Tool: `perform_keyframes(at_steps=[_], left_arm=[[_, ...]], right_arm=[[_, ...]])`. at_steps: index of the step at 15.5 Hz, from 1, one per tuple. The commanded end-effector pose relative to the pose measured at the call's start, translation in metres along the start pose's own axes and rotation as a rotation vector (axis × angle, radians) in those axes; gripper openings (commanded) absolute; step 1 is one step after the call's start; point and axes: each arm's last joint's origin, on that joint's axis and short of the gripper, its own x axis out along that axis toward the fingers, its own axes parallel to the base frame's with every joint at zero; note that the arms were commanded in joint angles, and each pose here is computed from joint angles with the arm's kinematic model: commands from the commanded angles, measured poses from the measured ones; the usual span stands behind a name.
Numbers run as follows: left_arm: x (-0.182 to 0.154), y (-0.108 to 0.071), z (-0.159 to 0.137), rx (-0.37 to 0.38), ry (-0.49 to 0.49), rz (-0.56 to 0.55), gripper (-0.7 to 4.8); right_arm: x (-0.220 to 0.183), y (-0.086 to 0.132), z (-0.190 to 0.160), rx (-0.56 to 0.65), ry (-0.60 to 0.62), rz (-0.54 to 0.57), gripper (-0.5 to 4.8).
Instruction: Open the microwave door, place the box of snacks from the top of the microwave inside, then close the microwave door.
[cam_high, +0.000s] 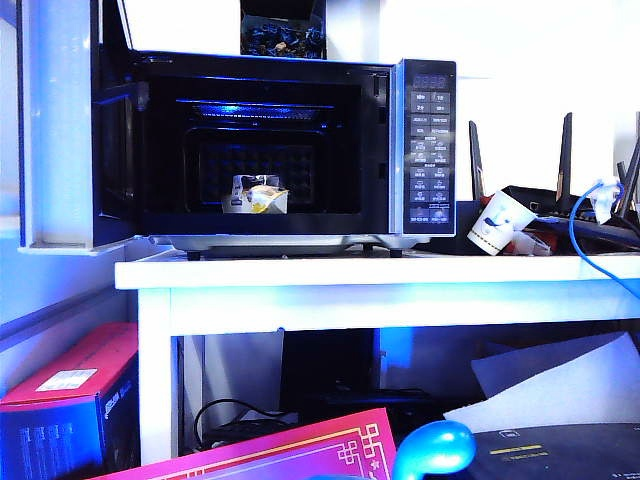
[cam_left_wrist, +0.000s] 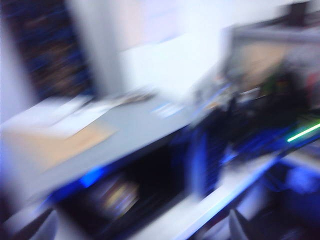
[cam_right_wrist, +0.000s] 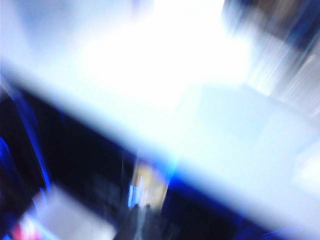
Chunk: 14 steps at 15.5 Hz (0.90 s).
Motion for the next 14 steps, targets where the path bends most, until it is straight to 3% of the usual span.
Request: perform_keyframes(at_steps=[1,2,4,8,11,14], left_arm=[[-0.027,-0.001,-0.008,-0.013,0.121,0.153,4.79],[-0.038,-0.003,-0.01,-0.022,0.139,0.151,4.79],[-0.048,-0.005,-0.014,-0.048,0.173,0.149,4.79],[-0.043,-0.006,-0.036,-0.064,0.354,0.133,4.79],[-0.034,-0.006,-0.049,-0.066,0.413,0.123,4.79],[-0.024,-0.006,-0.072,-0.066,0.529,0.153,4.79]], right_arm=[[-0.086,0.002,0.055,-0.033,-0.185,-0.096,-0.05],[-0.13,0.005,0.073,-0.037,-0.262,-0.157,-0.05],[-0.187,0.011,0.09,-0.046,-0.346,-0.171,-0.05],[-0.279,0.023,0.097,-0.044,-0.41,-0.219,-0.05],[-0.318,0.026,0.091,-0.015,-0.385,-0.347,-0.05],[-0.341,0.03,0.089,-0.012,-0.4,-0.361,-0.05]])
